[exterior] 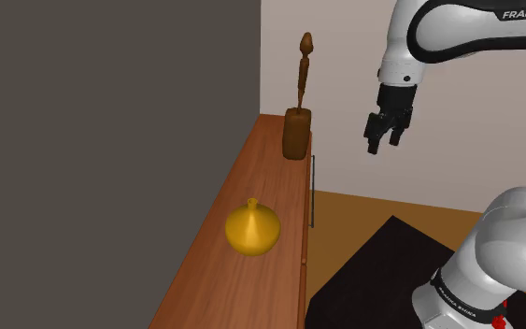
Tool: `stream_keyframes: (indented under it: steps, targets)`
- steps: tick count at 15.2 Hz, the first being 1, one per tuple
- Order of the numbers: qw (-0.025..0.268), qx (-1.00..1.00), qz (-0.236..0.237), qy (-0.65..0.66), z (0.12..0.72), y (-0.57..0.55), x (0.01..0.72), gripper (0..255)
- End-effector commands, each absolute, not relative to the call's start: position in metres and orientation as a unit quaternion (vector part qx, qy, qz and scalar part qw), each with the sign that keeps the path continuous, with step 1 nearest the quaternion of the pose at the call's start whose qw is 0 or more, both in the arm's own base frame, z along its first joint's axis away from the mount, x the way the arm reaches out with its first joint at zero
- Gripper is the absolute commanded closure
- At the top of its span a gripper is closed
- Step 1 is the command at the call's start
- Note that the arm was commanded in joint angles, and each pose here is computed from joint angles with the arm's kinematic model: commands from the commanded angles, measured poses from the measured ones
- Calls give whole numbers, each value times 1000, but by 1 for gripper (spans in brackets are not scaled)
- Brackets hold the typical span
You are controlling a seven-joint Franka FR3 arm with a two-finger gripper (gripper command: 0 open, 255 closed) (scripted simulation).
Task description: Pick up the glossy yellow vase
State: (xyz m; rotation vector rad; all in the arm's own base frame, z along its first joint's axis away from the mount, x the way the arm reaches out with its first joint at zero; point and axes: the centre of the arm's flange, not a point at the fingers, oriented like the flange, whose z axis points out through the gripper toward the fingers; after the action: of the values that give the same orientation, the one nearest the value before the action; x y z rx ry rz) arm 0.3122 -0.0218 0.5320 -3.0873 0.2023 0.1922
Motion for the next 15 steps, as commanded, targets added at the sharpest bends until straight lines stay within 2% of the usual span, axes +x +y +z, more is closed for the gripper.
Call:
stream_keyframes:
  steps: [1, 15]
  targets:
    - [21, -996, 62, 65, 532, -22, 312, 0]
    - [16, -997, 36, 63, 455, 112, 408, 0]
